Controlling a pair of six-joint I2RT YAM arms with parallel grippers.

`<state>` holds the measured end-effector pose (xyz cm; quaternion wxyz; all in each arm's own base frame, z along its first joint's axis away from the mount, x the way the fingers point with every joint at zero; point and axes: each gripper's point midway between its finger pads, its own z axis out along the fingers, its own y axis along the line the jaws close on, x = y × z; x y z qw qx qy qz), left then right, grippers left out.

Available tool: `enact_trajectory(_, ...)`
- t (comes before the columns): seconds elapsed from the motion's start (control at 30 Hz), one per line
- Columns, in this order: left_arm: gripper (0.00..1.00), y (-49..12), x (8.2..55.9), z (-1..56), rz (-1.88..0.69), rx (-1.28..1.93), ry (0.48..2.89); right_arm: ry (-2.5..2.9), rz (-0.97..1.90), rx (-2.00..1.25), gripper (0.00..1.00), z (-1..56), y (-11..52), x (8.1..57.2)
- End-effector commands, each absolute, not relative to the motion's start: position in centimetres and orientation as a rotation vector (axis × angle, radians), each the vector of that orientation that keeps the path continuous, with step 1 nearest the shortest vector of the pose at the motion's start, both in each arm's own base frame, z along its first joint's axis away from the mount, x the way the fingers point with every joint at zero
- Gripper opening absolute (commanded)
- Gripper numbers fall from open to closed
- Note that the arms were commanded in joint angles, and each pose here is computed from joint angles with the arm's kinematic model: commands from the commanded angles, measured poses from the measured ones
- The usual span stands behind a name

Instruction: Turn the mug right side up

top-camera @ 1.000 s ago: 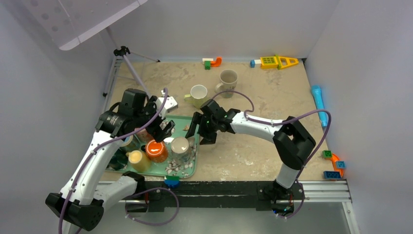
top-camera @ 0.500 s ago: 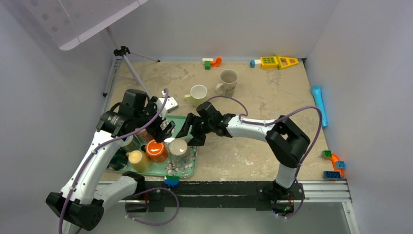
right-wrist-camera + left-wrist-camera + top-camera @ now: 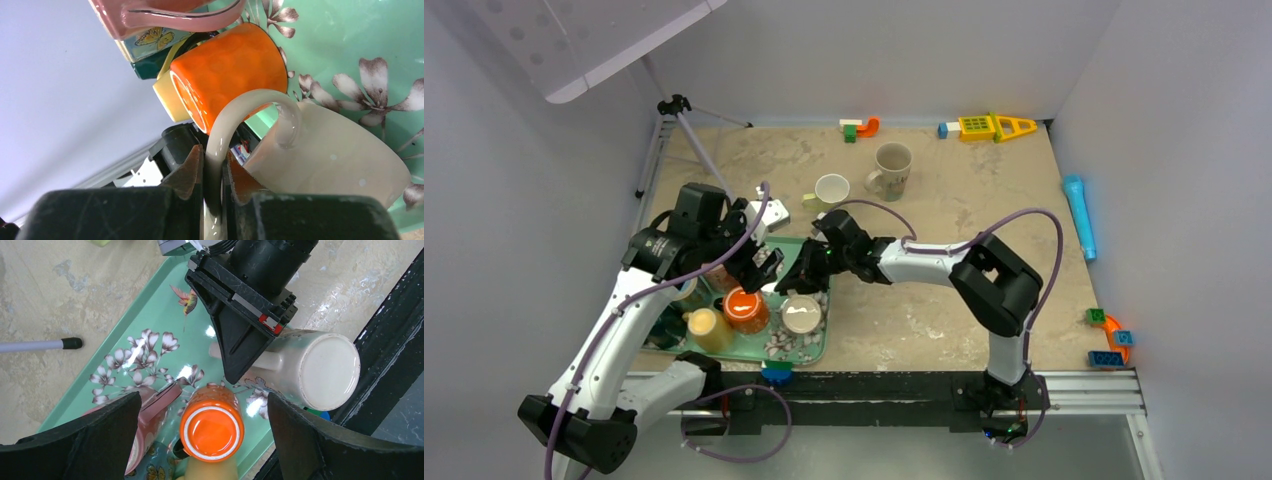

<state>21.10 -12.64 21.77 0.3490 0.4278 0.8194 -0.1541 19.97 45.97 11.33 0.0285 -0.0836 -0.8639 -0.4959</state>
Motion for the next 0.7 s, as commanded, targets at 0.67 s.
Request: enact_trajectory(0.67, 1.0, -16.7, 17.8, 36.3, -0.844, 1.09, 1.818, -2.571, -2.702, 1.917, 0.0, 34.2, 37.9, 16.1)
